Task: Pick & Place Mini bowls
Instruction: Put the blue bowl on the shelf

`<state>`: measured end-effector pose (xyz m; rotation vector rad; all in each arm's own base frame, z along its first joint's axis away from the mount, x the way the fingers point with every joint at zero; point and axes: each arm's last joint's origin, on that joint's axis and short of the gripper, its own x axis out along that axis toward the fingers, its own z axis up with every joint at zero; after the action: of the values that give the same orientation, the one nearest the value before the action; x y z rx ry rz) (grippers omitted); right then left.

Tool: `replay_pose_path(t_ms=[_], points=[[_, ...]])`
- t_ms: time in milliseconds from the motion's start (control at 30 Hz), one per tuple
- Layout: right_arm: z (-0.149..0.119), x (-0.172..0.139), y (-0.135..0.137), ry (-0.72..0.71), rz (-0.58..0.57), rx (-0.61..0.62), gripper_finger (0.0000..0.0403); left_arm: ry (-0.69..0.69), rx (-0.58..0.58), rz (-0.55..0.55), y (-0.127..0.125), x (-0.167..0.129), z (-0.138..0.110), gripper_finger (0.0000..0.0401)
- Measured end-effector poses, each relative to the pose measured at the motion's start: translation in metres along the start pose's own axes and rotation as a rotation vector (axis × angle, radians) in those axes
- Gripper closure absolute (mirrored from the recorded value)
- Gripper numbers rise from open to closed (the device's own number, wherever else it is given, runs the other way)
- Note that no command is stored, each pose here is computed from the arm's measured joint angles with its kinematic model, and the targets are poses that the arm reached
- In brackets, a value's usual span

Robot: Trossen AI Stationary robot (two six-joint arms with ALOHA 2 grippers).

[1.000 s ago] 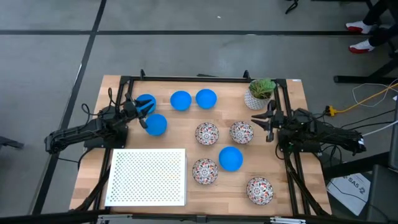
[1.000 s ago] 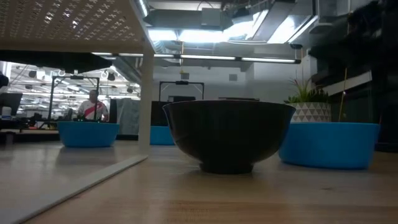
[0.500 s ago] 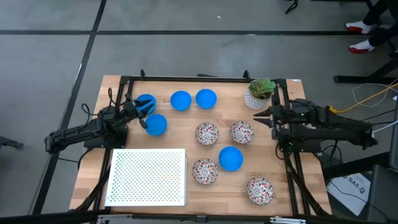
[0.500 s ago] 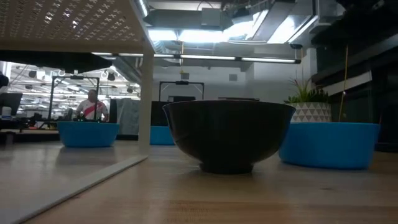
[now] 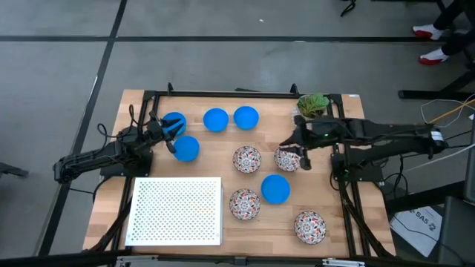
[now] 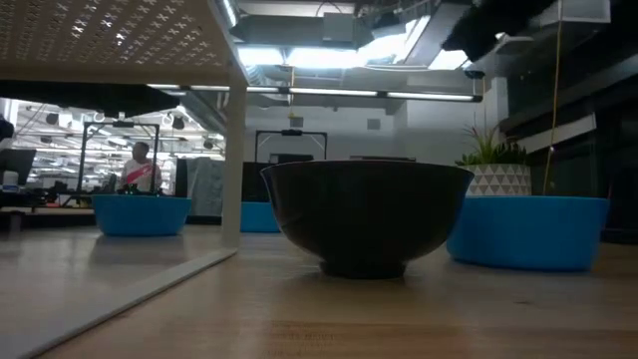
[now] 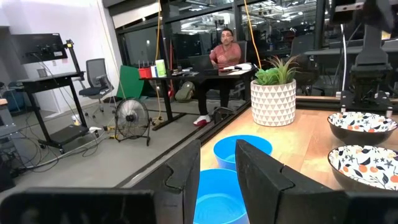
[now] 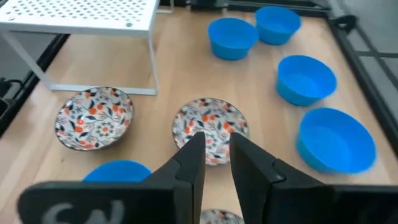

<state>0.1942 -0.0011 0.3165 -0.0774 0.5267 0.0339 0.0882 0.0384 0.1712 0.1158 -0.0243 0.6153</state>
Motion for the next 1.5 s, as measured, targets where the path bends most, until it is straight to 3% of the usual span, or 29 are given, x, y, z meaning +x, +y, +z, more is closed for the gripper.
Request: replay_pose_path(t_ms=[200, 367, 567, 700, 867, 967, 1033, 1500], points=[[0.024, 0.025, 0.014, 0.029, 0.063, -0.046, 0.0327, 0.000, 0.000, 0.000, 0.000, 0.000, 0.000, 0.0303], [0.035, 0.053, 0.028, 0.021, 0.111, -0.202, 0.0327, 0.000, 0.000, 0.000, 0.000, 0.000, 0.000, 0.0303], [0.040, 0.086, 0.044, 0.046, 0.151, -0.187, 0.0327, 0.000, 0.000, 0.000, 0.000, 0.000, 0.000, 0.0303], [0.042, 0.106, 0.052, 0.041, 0.164, -0.091, 0.0327, 0.000, 0.000, 0.000, 0.000, 0.000, 0.000, 0.0303], [0.053, 0.118, 0.057, 0.072, 0.241, 0.221, 0.0327, 0.000, 0.000, 0.000, 0.000, 0.000, 0.000, 0.0303], [0.061, 0.123, 0.053, 0.083, 0.298, 0.350, 0.0327, 0.000, 0.000, 0.000, 0.000, 0.000, 0.000, 0.0303], [0.064, 0.127, 0.047, 0.088, 0.306, 0.369, 0.0327, 0.000, 0.000, 0.000, 0.000, 0.000, 0.000, 0.0303], [0.080, 0.167, -0.030, 0.009, 0.113, 0.204, 0.0327, 0.000, 0.000, 0.000, 0.000, 0.000, 0.000, 0.0303]])
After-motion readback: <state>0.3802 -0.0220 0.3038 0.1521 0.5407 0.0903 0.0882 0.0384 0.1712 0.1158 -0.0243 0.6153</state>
